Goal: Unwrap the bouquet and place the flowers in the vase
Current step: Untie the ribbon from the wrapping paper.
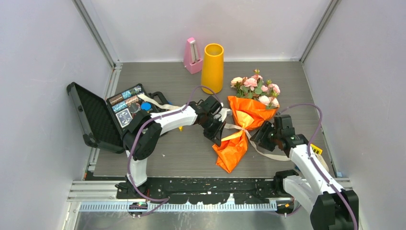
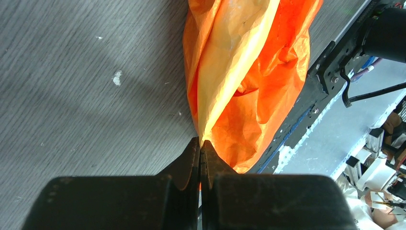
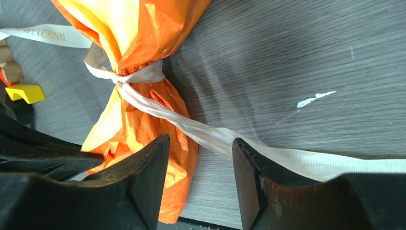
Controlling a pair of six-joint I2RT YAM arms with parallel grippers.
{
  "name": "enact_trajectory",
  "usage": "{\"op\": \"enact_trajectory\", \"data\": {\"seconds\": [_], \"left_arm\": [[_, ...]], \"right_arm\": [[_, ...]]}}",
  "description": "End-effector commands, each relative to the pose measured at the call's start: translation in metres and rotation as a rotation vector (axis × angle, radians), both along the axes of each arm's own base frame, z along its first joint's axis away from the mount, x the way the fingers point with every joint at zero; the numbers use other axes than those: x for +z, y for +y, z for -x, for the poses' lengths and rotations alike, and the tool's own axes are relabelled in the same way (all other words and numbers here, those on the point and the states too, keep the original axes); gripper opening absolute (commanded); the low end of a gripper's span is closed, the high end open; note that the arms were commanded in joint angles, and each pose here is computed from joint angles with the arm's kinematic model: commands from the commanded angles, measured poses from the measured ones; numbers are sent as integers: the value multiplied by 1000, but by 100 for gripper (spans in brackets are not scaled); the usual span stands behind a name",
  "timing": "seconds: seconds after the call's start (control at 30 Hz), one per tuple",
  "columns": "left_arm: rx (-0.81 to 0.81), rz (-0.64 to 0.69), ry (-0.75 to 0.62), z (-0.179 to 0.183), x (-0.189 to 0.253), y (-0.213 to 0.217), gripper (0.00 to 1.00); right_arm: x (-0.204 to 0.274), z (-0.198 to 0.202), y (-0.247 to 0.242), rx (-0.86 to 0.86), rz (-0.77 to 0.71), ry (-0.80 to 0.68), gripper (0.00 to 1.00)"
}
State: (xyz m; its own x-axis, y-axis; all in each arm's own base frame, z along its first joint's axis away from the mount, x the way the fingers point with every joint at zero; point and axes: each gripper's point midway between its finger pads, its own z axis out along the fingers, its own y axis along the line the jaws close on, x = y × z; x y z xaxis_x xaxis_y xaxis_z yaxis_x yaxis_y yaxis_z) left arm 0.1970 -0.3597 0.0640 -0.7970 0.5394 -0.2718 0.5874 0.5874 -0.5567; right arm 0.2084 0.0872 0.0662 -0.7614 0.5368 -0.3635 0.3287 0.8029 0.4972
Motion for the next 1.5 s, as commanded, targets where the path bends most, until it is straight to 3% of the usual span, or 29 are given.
{"op": "enact_trajectory", "data": {"seconds": [0.0, 0.23, 0.6, 0.9, 1.47], "left_arm": [[-22, -4, -42, -5, 9, -2, 0], [-28, -8, -35, -4, 8, -2, 0], [-35, -12, -37, -4, 9, -1, 0], [-38, -13, -36, -4, 9, -1, 0], [-39, -22, -61, -7, 13, 2, 0]], "right_arm": [[12, -13, 13, 65, -41, -57, 58], [-2, -14, 10, 73, -6, -24, 65], [-27, -25, -8, 21, 132, 23, 65], [-28, -23, 14, 121, 146, 10, 67], [-39, -8, 5, 74, 396, 69, 71]]}}
